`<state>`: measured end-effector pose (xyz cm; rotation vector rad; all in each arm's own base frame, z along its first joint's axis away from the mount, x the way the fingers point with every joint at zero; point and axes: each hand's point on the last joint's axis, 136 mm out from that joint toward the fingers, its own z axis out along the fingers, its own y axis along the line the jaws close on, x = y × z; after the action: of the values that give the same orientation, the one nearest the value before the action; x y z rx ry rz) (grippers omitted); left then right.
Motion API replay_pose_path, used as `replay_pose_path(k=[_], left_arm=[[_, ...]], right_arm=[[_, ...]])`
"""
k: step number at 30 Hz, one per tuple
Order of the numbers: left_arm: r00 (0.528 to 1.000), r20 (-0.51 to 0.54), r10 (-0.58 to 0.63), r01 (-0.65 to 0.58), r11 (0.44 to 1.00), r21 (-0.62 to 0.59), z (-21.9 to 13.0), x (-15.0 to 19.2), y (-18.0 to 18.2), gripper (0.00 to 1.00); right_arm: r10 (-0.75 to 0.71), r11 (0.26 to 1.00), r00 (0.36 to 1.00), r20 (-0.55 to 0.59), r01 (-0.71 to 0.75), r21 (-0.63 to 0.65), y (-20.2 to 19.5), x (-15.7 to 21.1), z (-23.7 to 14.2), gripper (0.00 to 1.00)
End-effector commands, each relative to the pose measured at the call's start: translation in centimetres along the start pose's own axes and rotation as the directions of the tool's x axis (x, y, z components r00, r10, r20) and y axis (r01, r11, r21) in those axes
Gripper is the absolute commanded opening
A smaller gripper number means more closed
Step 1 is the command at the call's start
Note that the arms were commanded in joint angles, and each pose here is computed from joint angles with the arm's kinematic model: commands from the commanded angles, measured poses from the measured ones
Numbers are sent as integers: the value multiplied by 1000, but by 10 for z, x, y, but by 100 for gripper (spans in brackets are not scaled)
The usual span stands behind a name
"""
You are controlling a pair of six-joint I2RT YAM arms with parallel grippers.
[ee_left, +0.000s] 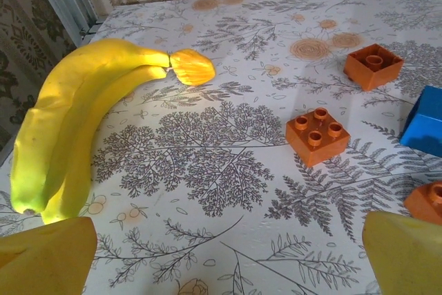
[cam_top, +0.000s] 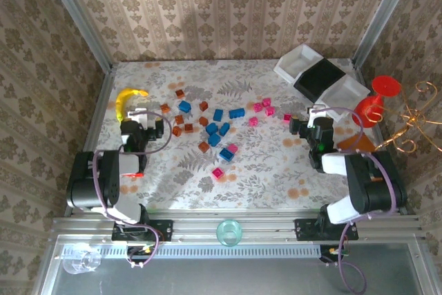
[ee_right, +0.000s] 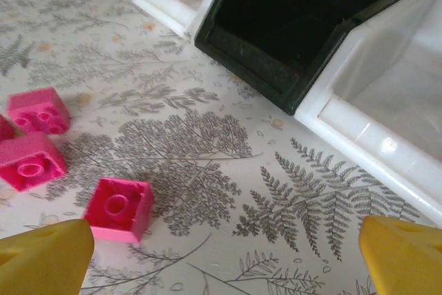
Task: Sort the legos into containers by color
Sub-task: Move the container to the top-center of the table.
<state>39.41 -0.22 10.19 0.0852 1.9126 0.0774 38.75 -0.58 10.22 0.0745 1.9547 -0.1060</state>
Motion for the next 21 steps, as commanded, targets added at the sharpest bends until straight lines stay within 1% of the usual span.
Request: replay_pose_path(k=[1, 3, 4, 5, 7, 8, 10, 11, 13, 15, 18, 21], left_arm=[[999, 46, 16, -15, 1000, -12, -19, -37, 4, 100], [993, 69, -98, 103, 992, -74, -32, -58, 17, 100], [984, 76, -161, 167, 983, -72, -38, -66, 19, 100], [975, 81, -206, 210, 977, -37, -43, -75, 15, 100], [958, 85, -275, 270, 960, 69, -51, -91, -2, 100], [947, 89, -308, 297, 947, 122, -55, -99, -11, 100], [931, 84, -356, 332, 919, 212, -60, -113, -29, 100], [925, 75, -372, 344, 905, 250, -62, -119, -38, 100], [923, 53, -381, 347, 885, 310, -66, -128, -57, 100], [931, 41, -363, 329, 881, 340, -69, -133, -73, 100], [942, 44, -334, 299, 890, 343, -71, -134, -87, 100], [945, 30, -327, 294, 884, 362, -71, -132, -97, 100]], right_arm=[[3, 1000, 998, 56, -4, 12, 6, -54, -23, 100], [107, 994, 993, 41, -105, -31, 15, -73, -32, 100], [112, 993, 994, 19, -111, -34, 22, -81, -34, 100], [80, 996, 997, -6, -80, -25, 33, -87, -35, 100], [18, 999, 999, -42, -17, 32, 45, -97, -34, 100], [22, 998, 998, -64, -18, 56, 48, -103, -30, 100], [97, 991, 989, -110, -86, 100, 44, -110, -17, 100], [143, 985, 978, -150, -126, 116, 41, -108, -5, 100], [203, 974, 960, -192, -179, 136, 39, -114, 14, 100], [195, 975, 957, -216, -164, 152, 43, -114, 35, 100], [195, 974, 954, -227, -160, 162, 50, -112, 64, 100], [198, 964, 951, -238, -144, 225, 43, -115, 95, 100]])
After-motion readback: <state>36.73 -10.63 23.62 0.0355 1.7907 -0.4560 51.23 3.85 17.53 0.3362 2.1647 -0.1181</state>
